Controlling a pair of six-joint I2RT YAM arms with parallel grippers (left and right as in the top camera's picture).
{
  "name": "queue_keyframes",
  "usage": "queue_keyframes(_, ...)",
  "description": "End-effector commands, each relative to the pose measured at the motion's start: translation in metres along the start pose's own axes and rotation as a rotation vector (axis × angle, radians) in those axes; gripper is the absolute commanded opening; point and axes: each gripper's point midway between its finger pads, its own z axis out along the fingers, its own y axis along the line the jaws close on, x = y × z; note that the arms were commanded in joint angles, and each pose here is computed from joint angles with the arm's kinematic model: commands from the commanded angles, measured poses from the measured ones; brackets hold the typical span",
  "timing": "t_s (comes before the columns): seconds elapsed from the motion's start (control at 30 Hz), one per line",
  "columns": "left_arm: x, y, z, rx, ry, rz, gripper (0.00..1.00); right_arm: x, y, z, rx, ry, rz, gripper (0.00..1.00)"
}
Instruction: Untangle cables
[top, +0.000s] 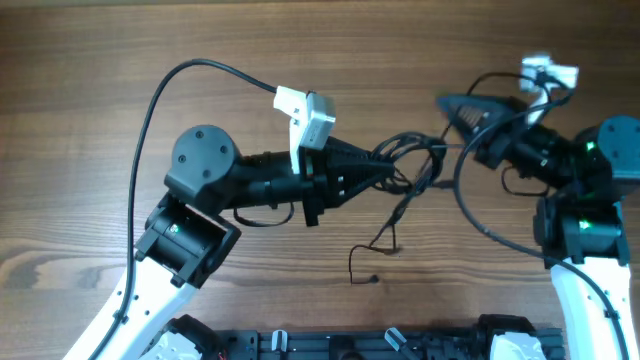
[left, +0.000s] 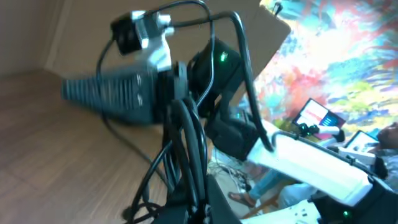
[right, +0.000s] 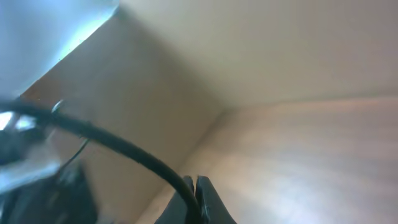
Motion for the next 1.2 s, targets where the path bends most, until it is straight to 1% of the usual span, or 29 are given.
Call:
queue_keyframes(0.0, 0.013, -0.003, 0.0, 0.018, 0.058, -0.062, 0.04, -0.052, -0.062, -0.031, 0.307, -0.265, -0.021, 0.04)
queue_keyframes(0.07, 0.018, -0.001, -0.001, 0.007, 0.075, -0.088, 0.04, -0.064, -0.093, -0.06, 0.437, -0.338, 0.02, 0.04)
queue_keyframes(0.13, 0.018, 0.0, -0.001, 0.006, 0.077, -0.085, 0.04, -0.062, -0.115, -0.081, 0.514, -0.35, 0.083, 0.04)
queue_keyframes(0.17, 0.018, 0.001, -0.001, -0.001, 0.073, -0.083, 0.04, -0.055, -0.123, -0.086, 0.533, -0.322, 0.097, 0.04)
queue_keyframes(0.2, 0.017, 0.002, -0.001, -0.005, 0.07, -0.079, 0.04, -0.049, -0.124, -0.086, 0.532, -0.288, 0.081, 0.11)
queue_keyframes(0.23, 0.015, 0.005, -0.001, -0.023, 0.059, -0.08, 0.04, -0.039, -0.125, -0.084, 0.53, -0.239, 0.069, 0.72)
queue_keyframes(0.27, 0.014, 0.007, -0.001, -0.033, 0.054, -0.079, 0.04, -0.032, -0.126, -0.083, 0.529, -0.208, 0.077, 0.97)
queue_keyframes(0.3, 0.013, 0.009, -0.001, -0.047, 0.046, -0.079, 0.04, -0.022, -0.129, -0.083, 0.535, -0.172, 0.086, 1.0)
queue_keyframes(0.43, 0.005, 0.025, -0.002, -0.137, -0.007, -0.091, 0.04, 0.026, -0.142, -0.088, 0.598, -0.019, 0.176, 1.0)
queue_keyframes(0.5, -0.004, 0.043, -0.006, -0.238, -0.074, -0.166, 0.04, 0.047, -0.148, -0.094, 0.642, 0.037, 0.243, 1.0)
queue_keyframes(0.63, -0.015, 0.09, -0.026, -0.491, -0.254, -0.395, 0.04, 0.088, -0.145, -0.101, 0.666, 0.16, 0.358, 1.0)
queue_keyframes(0.7, -0.016, 0.092, -0.027, -0.503, -0.269, -0.415, 0.04, 0.093, -0.133, -0.095, 0.585, 0.209, 0.289, 1.0)
queue_keyframes(0.73, -0.016, 0.092, -0.027, -0.504, -0.267, -0.416, 0.04, 0.091, -0.116, -0.086, 0.469, 0.23, 0.204, 1.0)
queue_keyframes(0.77, -0.014, 0.091, -0.027, -0.5, -0.253, -0.398, 0.04, 0.087, -0.085, -0.075, 0.27, 0.235, 0.079, 1.0)
queue_keyframes(0.8, -0.012, 0.087, -0.024, -0.478, -0.22, -0.347, 0.04, 0.084, -0.072, -0.072, 0.2, 0.228, 0.04, 1.0)
queue_keyframes(0.83, -0.008, 0.08, -0.019, -0.444, -0.165, -0.257, 0.04, 0.078, -0.053, -0.069, 0.099, 0.208, -0.006, 1.0)
queue_keyframes(0.9, 0.003, 0.062, -0.011, -0.344, -0.063, -0.106, 0.04, 0.068, -0.023, -0.068, -0.045, 0.181, -0.068, 1.0)
queue_keyframes(0.93, 0.009, 0.051, -0.007, -0.277, -0.007, 0.0, 0.04, 0.064, -0.008, -0.068, -0.108, 0.173, -0.087, 1.0)
queue_keyframes(0.97, 0.013, 0.045, -0.005, -0.24, 0.019, 0.05, 0.04, 0.061, -0.002, -0.068, -0.125, 0.171, -0.089, 1.0)
queue_keyframes(1.03, 0.023, 0.025, -0.002, -0.11, 0.083, 0.214, 0.04, 0.046, 0.012, -0.068, -0.13, 0.159, -0.109, 1.0)
queue_keyframes(1.07, 0.025, 0.021, -0.001, -0.084, 0.093, 0.257, 0.04, 0.042, 0.019, -0.068, -0.134, 0.155, -0.126, 1.0)
queue_keyframes(1.17, 0.027, 0.017, 0.0, -0.058, 0.102, 0.313, 0.04, 0.03, 0.045, -0.064, -0.175, 0.159, -0.188, 1.0)
